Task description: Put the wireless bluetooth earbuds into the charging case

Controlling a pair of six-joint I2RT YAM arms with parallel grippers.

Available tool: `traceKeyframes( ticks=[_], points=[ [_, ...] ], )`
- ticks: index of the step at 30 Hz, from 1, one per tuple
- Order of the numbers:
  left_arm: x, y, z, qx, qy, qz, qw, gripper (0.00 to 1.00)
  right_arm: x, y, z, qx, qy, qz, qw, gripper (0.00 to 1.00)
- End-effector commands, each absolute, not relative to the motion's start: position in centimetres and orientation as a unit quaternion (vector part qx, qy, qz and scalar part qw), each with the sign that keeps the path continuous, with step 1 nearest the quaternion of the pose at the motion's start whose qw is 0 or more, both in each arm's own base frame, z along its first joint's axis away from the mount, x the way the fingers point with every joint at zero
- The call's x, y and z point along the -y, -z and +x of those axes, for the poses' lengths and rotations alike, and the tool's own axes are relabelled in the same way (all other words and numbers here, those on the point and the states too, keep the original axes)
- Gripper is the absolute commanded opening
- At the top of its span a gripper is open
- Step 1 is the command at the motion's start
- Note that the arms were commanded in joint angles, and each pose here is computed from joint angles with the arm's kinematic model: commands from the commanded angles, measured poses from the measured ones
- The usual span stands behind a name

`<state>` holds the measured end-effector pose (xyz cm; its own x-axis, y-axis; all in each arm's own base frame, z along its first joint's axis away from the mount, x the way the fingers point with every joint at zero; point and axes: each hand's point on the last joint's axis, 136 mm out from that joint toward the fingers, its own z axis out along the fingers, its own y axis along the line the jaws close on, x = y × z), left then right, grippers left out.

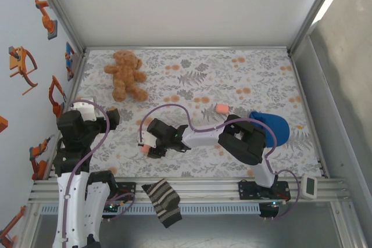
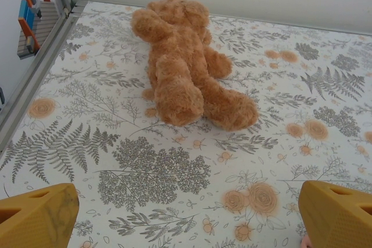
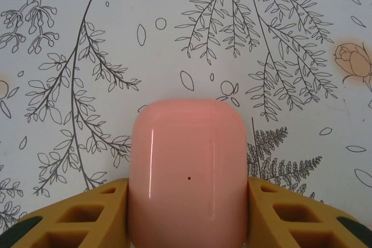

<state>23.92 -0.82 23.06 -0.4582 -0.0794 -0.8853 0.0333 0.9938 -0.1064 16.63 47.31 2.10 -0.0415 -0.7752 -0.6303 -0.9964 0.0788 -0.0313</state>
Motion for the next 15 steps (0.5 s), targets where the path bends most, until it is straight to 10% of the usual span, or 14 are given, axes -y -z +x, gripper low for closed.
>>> traceKeyframes(
  ticks=[1,15],
  points=[
    [1.0,-23.1,24.1,-0.849,0.062,-0.013,0.525,0.96,-46.9,-2.0,17.4,-0.697,-0.200,-0.637,0.262,0.36],
    [3.0,-23.7,24.2,-0.838,0.110,0.023,0.534,0.96,-44.5,-10.7,19.8,-0.660,-0.142,-0.629,0.385,0.36]
  ],
)
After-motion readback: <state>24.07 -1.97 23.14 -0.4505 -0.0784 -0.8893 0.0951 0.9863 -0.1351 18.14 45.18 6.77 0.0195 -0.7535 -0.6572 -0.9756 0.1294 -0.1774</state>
